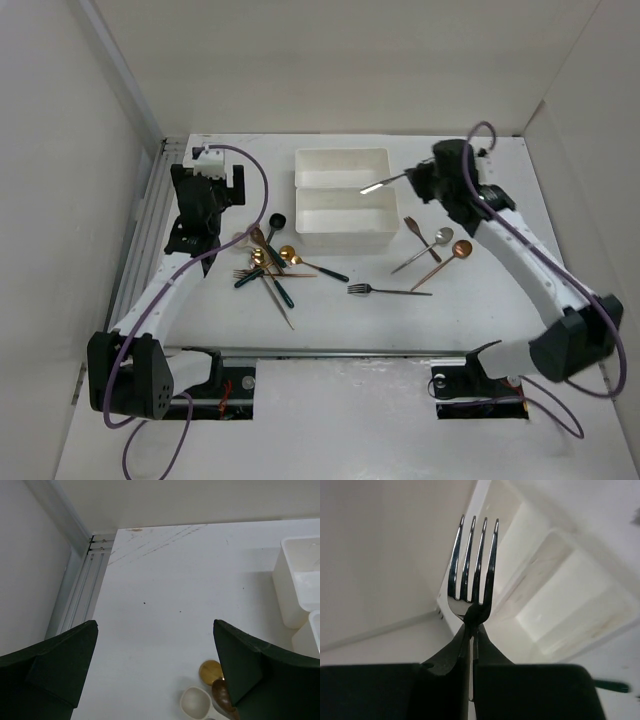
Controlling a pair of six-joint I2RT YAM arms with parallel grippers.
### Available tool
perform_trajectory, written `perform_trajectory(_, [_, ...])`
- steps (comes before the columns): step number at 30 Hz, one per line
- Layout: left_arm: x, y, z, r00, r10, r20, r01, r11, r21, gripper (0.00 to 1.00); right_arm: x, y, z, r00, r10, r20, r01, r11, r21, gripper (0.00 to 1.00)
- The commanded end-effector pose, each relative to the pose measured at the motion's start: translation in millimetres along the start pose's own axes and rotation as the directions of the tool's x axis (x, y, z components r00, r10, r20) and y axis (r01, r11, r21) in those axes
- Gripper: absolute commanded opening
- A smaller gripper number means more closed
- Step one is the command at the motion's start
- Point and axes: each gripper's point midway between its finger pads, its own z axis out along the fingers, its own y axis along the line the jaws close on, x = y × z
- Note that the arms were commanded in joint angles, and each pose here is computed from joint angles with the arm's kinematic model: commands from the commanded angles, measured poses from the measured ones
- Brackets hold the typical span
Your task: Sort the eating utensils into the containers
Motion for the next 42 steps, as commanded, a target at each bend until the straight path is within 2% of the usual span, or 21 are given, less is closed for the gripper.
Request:
perform_trajectory(1, [-9, 3, -6, 0.999, -0.03, 0.028, 0.03, 1.0, -0.003, 1.0, 50, 46, 30, 0.983, 0.184, -0.026, -0.184, 0.983, -0.019, 0.0])
perform_trajectory(3, [-8, 3, -8, 0.999, -0.03, 0.028, 0.03, 1.0, -0.003, 1.0, 79, 53, 37, 0.985, 0.157, -0.067, -0.154, 0.987, 0.048, 0.0])
perform_trajectory(7, [-3, 8, -13, 0.999, -0.029, 0.021, 0.029, 0.999, -0.026, 1.0, 133, 17, 81, 0.98, 0.138, -0.143, -0.106, 0.971, 0.215, 0.0])
perform_trajectory(12, [-7, 14, -19, 0.999, -0.033, 0.038, 0.035, 0.998, -0.051, 1.0, 150, -4, 91, 0.975, 0.158, -0.156, -0.111, 0.956, 0.273, 0.0])
perform_trajectory(17, [-6, 15, -21, 0.999, -0.034, 0.038, 0.035, 0.998, -0.051, 1.0, 137, -22, 94, 0.99, 0.116, -0.085, -0.087, 0.954, 0.288, 0.0])
perform_trajectory(18, [-4, 15, -21, 0.999, -0.034, 0.04, 0.036, 0.998, -0.051, 1.0, 144, -32, 97, 0.989, 0.103, -0.11, -0.064, 0.948, 0.312, 0.03])
perform_trajectory(19, [-4, 15, -21, 0.999, -0.034, 0.04, 0.036, 0.998, -0.051, 1.0, 142, -33, 98, 0.986, 0.109, -0.127, -0.064, 0.946, 0.319, 0.14])
perform_trajectory(20, [-4, 15, -21, 0.999, -0.034, 0.04, 0.036, 0.998, -0.051, 1.0, 153, -45, 100, 0.976, 0.12, -0.184, -0.05, 0.937, 0.346, 0.27])
perform_trajectory(21, [-4, 15, -21, 0.999, -0.034, 0.04, 0.036, 0.998, -0.051, 1.0, 154, -39, 104, 0.969, 0.129, -0.21, -0.058, 0.947, 0.316, 0.52])
perform_trajectory(25, [-7, 12, -21, 0.998, -0.026, 0.049, 0.028, 0.999, -0.043, 1.0, 154, -19, 89, 0.963, 0.089, -0.254, -0.029, 0.973, 0.229, 0.76])
perform_trajectory(28, [-7, 12, -21, 0.999, -0.014, 0.048, 0.016, 0.999, -0.044, 1.0, 137, 23, 68, 0.972, 0.029, -0.234, -0.005, 0.995, 0.1, 0.77])
perform_trajectory(31, [-7, 12, -21, 0.999, -0.014, 0.048, 0.016, 0.999, -0.044, 1.0, 107, 61, 44, 0.974, -0.181, -0.132, 0.174, 0.982, -0.067, 0.76])
perform_trajectory(32, [-7, 12, -21, 0.999, -0.014, 0.048, 0.016, 0.999, -0.044, 1.0, 91, 69, 26, 0.936, -0.345, -0.067, 0.336, 0.934, -0.12, 0.74])
perform_trajectory(33, [-7, 12, -21, 0.999, -0.023, 0.049, 0.025, 0.999, -0.044, 1.0, 78, 72, 20, 0.917, -0.398, -0.012, 0.394, 0.911, -0.121, 0.73])
perform_trajectory(34, [-7, 12, -21, 0.999, -0.023, 0.049, 0.025, 0.999, -0.044, 1.0, 55, 49, 24, 0.909, -0.414, 0.046, 0.415, 0.91, -0.018, 0.69])
perform_trajectory(35, [-7, 12, -21, 0.999, -0.023, 0.049, 0.025, 0.999, -0.044, 1.0, 35, 5, 14, 0.902, -0.432, 0.015, 0.427, 0.895, 0.133, 0.62])
perform_trajectory(36, [-9, 10, -21, 0.998, -0.026, 0.06, 0.028, 0.999, -0.032, 1.0, 20, -24, 13, 0.932, -0.362, 0.017, 0.349, 0.909, 0.227, 0.49])
perform_trajectory(37, [-5, 8, -21, 0.998, -0.023, 0.052, 0.024, 0.999, -0.022, 1.0, 4, -90, 16, 0.941, -0.337, -0.036, 0.325, 0.864, 0.385, 0.43])
perform_trajectory(40, [-8, 2, -20, 0.998, -0.026, 0.064, 0.025, 1.0, 0.012, 1.0, -8, -146, 1, 0.968, -0.241, -0.063, 0.244, 0.87, 0.429, 0.41])
perform_trajectory(41, [-8, 0, -20, 0.998, -0.026, 0.065, 0.024, 0.999, 0.023, 1.0, -1, -187, 0, 0.974, -0.194, -0.116, 0.226, 0.85, 0.477, 0.43])
perform_trajectory(42, [-9, -2, -20, 0.997, -0.035, 0.066, 0.033, 0.999, 0.032, 1.0, -1, -193, 2, 0.979, -0.168, -0.114, 0.201, 0.866, 0.458, 0.45])
